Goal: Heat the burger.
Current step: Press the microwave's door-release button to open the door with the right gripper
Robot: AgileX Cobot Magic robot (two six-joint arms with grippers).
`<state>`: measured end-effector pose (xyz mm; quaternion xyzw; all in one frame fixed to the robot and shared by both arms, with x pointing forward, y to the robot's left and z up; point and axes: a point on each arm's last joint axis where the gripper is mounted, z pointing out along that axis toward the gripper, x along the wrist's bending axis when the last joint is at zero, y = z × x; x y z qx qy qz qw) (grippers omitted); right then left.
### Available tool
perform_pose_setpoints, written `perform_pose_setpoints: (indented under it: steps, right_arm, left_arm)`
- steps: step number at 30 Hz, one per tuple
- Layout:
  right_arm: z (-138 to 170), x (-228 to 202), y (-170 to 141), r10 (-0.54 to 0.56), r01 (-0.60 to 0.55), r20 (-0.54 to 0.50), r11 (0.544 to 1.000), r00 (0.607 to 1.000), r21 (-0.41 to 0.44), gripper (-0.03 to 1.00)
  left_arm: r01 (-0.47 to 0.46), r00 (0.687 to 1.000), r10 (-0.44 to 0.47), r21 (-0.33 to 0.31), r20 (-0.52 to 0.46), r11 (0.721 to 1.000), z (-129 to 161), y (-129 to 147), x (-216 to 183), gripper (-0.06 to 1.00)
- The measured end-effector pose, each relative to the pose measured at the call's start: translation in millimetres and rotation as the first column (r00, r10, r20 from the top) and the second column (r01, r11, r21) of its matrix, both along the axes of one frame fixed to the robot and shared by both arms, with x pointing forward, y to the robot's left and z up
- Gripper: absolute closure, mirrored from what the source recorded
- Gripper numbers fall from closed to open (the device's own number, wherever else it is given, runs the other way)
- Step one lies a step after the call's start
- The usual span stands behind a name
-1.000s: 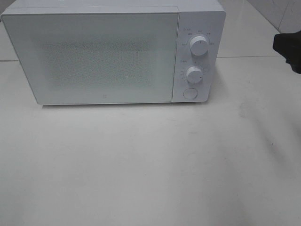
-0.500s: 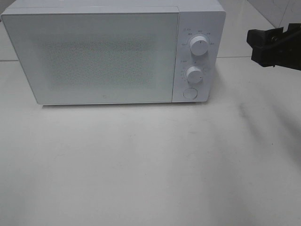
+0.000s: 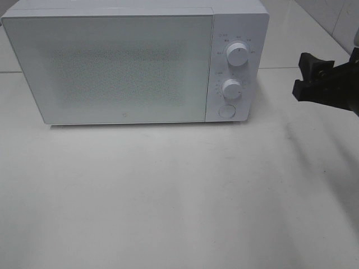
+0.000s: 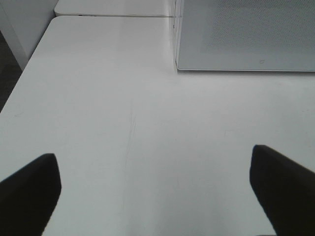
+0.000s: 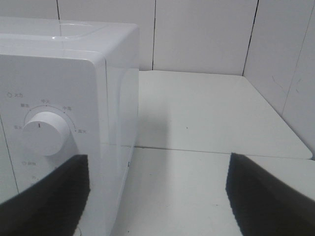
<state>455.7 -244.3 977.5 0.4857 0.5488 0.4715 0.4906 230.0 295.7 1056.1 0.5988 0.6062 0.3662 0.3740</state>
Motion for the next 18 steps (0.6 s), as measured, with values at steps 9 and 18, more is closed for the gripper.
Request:
perform_pose_setpoints:
  steps: [9, 18]
  right_arm:
    - [-19.7, -1.5, 24.4, 0.002, -0.002, -0.017, 1.000, 1.000, -0.010, 0.21]
    - [-47.0, -8.5, 46.6, 0.019, -0.023, -0.125, 0.999, 0.992, -0.035, 0.21]
  left_arm:
    - [0.000, 1.000, 0.000, 0.000, 0.000, 1.000, 0.0, 0.0, 0.0, -0.02]
    - [0.000, 1.000, 0.000, 0.000, 0.000, 1.000, 0.0, 0.0, 0.0, -0.02]
